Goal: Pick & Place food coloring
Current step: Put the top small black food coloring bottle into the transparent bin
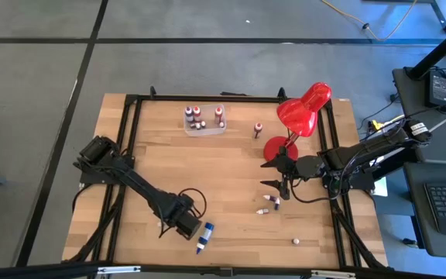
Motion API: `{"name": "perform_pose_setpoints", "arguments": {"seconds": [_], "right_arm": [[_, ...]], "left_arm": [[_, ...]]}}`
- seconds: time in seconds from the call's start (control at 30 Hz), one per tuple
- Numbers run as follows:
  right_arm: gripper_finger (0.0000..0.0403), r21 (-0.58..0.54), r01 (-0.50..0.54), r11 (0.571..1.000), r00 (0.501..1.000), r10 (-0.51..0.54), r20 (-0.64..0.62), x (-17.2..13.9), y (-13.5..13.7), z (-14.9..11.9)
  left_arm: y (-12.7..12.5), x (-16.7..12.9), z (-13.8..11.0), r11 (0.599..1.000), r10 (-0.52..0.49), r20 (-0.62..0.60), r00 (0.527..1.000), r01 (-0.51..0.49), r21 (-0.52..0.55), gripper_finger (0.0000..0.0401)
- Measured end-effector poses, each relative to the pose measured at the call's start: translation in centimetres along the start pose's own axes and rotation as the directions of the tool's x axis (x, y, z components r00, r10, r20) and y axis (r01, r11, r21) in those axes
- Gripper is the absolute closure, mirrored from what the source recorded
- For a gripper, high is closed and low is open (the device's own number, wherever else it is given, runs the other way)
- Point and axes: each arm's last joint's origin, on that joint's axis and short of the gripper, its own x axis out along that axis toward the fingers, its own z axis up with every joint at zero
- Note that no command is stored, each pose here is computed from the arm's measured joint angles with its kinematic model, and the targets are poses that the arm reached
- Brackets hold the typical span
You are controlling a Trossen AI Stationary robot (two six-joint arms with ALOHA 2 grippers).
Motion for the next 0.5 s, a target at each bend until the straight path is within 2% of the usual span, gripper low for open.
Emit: {"name": "perform_pose_setpoints", "arguments": {"seconds": [0.23, 0.5], "right_arm": [[0.0114, 0.0, 0.0, 1.0, 1.0, 0.0, 0.0, 0.0, 0.0, 0.0], [0.0114, -0.001, 0.001, 1.0, 1.0, -0.001, -0.003, 0.0, 0.0, 0.0]], "left_arm": [[0.0, 0.1, 0.1, 0.999, 0.006, 0.016, 1.0, -0.007, 0.046, 0.0192], [0.0, 1.3, 0.1, 0.998, 0.053, 0.013, 0.998, -0.054, 0.042, 0.0236]]}}
